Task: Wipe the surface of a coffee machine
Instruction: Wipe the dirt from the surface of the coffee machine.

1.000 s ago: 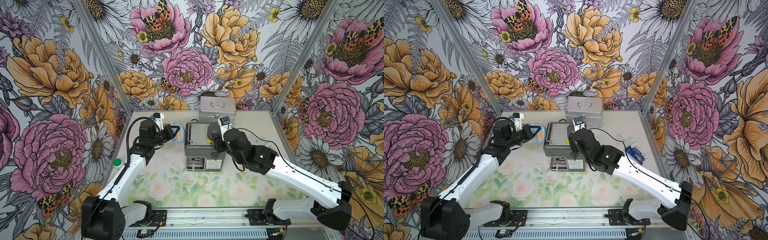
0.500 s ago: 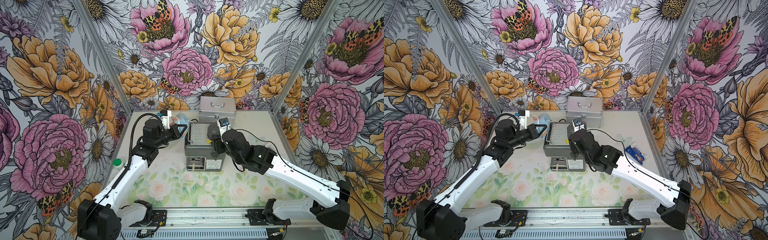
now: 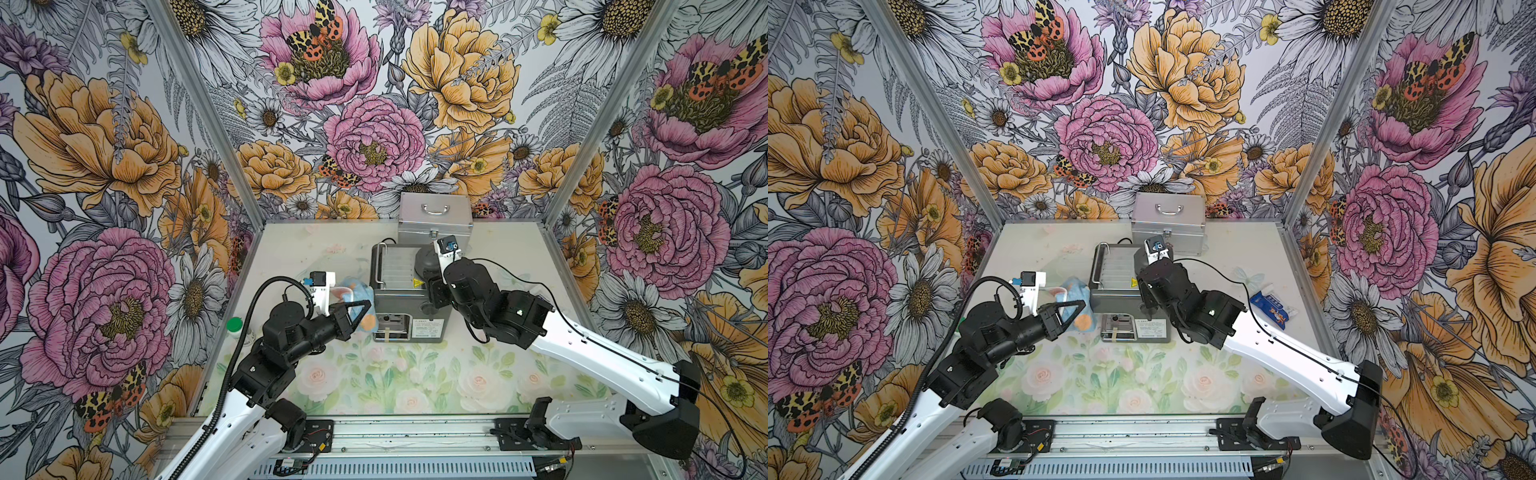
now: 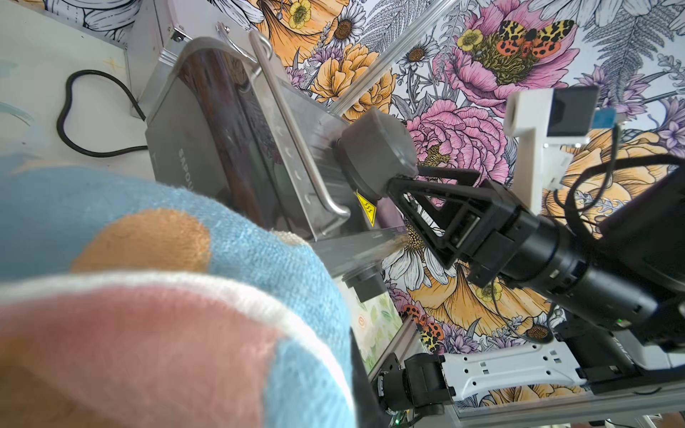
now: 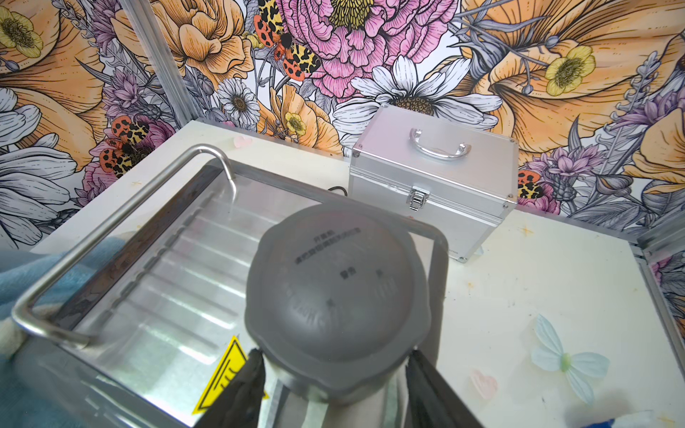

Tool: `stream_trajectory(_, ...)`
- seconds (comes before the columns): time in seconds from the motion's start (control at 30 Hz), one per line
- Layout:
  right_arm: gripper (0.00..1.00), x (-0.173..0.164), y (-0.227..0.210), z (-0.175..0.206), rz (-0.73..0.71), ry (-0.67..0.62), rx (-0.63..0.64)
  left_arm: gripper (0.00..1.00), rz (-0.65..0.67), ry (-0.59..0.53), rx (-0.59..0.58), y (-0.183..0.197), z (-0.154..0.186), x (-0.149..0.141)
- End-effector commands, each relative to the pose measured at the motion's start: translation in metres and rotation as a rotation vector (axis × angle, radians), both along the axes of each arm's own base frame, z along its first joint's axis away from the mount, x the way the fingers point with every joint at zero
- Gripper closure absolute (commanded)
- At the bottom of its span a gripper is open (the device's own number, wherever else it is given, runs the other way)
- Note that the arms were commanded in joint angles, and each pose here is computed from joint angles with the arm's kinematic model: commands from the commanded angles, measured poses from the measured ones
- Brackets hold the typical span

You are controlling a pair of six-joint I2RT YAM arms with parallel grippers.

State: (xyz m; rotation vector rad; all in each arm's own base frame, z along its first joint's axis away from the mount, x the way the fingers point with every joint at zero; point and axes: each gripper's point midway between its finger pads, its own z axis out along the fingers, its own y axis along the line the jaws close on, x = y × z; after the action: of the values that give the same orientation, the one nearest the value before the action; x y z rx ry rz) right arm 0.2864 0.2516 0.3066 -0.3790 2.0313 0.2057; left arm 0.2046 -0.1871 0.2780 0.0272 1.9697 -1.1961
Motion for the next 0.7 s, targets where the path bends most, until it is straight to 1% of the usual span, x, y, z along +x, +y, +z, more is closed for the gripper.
stream_trajectory(0.0,0.39,0.001,0.007,-0.003,0.009,0.016,0.015,1.00,0.071,0.040,0.061,0.010,-0.015,0.008)
stream_trajectory(0.07,0.39,0.001,0.005,-0.002,0.004,0.011,0.010,1.00,0.078,0.051,0.078,0.010,-0.014,0.016)
stream_trajectory(0.2,0.39,0.000,0.004,-0.002,0.005,0.012,0.014,1.00,0.107,0.049,0.120,0.013,-0.006,0.041)
stream_trajectory(0.33,0.39,0.000,0.005,-0.005,0.006,0.016,0.005,1.00,0.158,0.034,0.142,0.026,0.008,0.070)
stream_trajectory(0.4,0.39,0.000,0.005,-0.006,0.007,0.018,0.003,1.00,0.173,0.016,0.130,0.032,0.019,0.084)
stream_trajectory(0.47,0.39,0.001,0.007,-0.005,0.011,0.015,0.002,1.00,0.156,0.012,0.096,0.033,0.029,0.095)
stream_trajectory(0.6,0.39,0.000,0.006,-0.002,0.016,0.011,-0.001,1.00,0.144,0.001,0.087,0.029,0.035,0.113)
stream_trajectory(0.67,0.39,-0.001,0.004,-0.001,0.013,0.007,0.000,1.00,0.118,-0.004,0.053,0.022,0.040,0.121)
